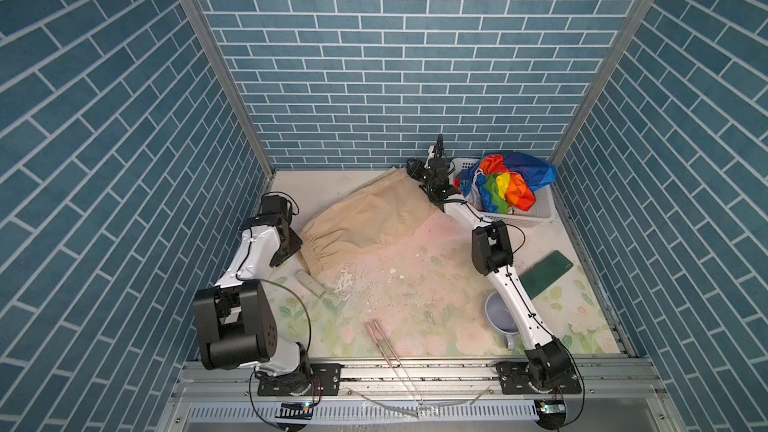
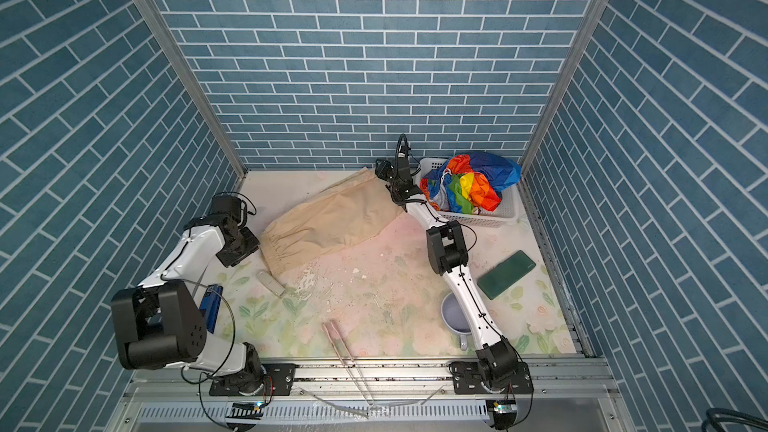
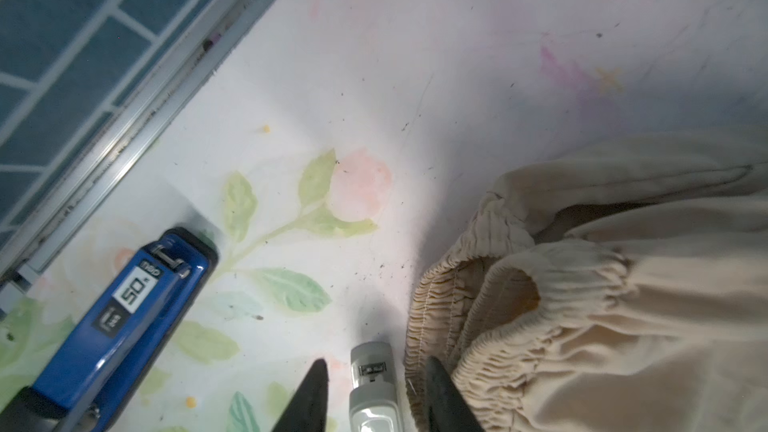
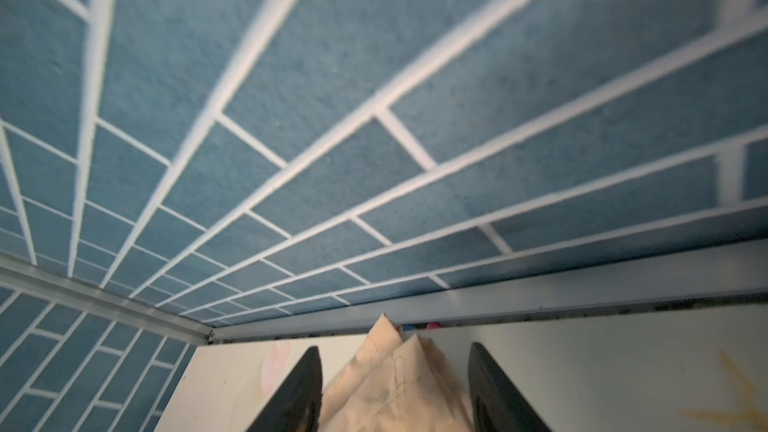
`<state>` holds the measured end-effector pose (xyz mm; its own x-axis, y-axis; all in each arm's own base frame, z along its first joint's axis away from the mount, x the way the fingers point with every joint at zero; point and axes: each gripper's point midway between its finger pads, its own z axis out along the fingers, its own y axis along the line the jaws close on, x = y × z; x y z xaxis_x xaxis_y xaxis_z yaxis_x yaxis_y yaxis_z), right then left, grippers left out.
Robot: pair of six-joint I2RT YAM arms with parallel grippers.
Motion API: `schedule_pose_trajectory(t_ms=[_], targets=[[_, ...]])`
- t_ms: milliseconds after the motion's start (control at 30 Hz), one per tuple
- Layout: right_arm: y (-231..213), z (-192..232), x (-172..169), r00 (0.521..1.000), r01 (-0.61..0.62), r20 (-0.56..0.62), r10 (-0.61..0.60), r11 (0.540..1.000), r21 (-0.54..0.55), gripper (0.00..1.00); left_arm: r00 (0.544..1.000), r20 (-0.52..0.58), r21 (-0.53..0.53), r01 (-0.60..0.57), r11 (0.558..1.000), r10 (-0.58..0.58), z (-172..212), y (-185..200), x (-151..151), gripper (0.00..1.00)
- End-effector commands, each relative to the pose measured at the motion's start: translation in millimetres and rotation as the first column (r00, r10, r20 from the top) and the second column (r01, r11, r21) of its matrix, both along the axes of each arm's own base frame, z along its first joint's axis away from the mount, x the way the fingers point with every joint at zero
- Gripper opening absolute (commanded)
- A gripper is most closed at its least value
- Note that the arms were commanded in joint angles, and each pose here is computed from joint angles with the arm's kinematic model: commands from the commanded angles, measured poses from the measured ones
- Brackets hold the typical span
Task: Fold and stack the shorts
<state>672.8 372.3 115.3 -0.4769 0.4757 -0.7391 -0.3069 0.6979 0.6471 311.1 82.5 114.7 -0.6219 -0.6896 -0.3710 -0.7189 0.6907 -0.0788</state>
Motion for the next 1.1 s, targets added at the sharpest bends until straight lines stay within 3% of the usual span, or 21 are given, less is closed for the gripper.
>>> schedule_pose_trajectory(t_ms=[0,33,133,300,500,667,933,1067], targets=[[34,84,-35,0.984,-0.138,0.109,0.141,0.990,-0.030,0.54,1.000,-0.004,0.034,-0.014,0.999,0.014,11,4,-19,0.37],[41,92,-44,0.978,-0.166,0.117,0.171,0.985,-0.056,0.54,1.000,0.005,0.038,-0.014,0.999,0.014,14,4,-21,0.39],[61,102,-84,0.956,-0.241,0.121,0.269,0.949,-0.202,0.52,0.999,0.042,0.023,-0.022,0.999,0.021,22,2,-26,0.55],[61,74,-147,0.940,-0.246,0.069,0.335,0.802,-0.544,0.53,0.994,0.108,-0.069,0.011,0.998,-0.004,20,-14,-25,0.61],[5,12,-181,0.955,-0.297,-0.197,0.224,0.678,-0.672,0.54,0.992,0.125,-0.137,0.042,0.990,-0.025,5,-26,-14,0.78],[-24,-31,-197,0.931,-0.351,-0.339,0.135,0.583,-0.733,0.59,0.977,0.213,-0.194,0.043,0.980,-0.001,1,-32,8,0.83],[-44,-72,-189,0.895,-0.382,-0.446,0.023,0.558,-0.737,0.59,0.979,0.203,-0.203,0.038,0.979,0.004,-14,-31,37,0.84],[-52,-85,-188,0.879,-0.384,-0.477,-0.010,0.579,-0.719,0.64,0.983,0.182,-0.186,0.033,0.982,0.001,-25,-27,48,0.84]])
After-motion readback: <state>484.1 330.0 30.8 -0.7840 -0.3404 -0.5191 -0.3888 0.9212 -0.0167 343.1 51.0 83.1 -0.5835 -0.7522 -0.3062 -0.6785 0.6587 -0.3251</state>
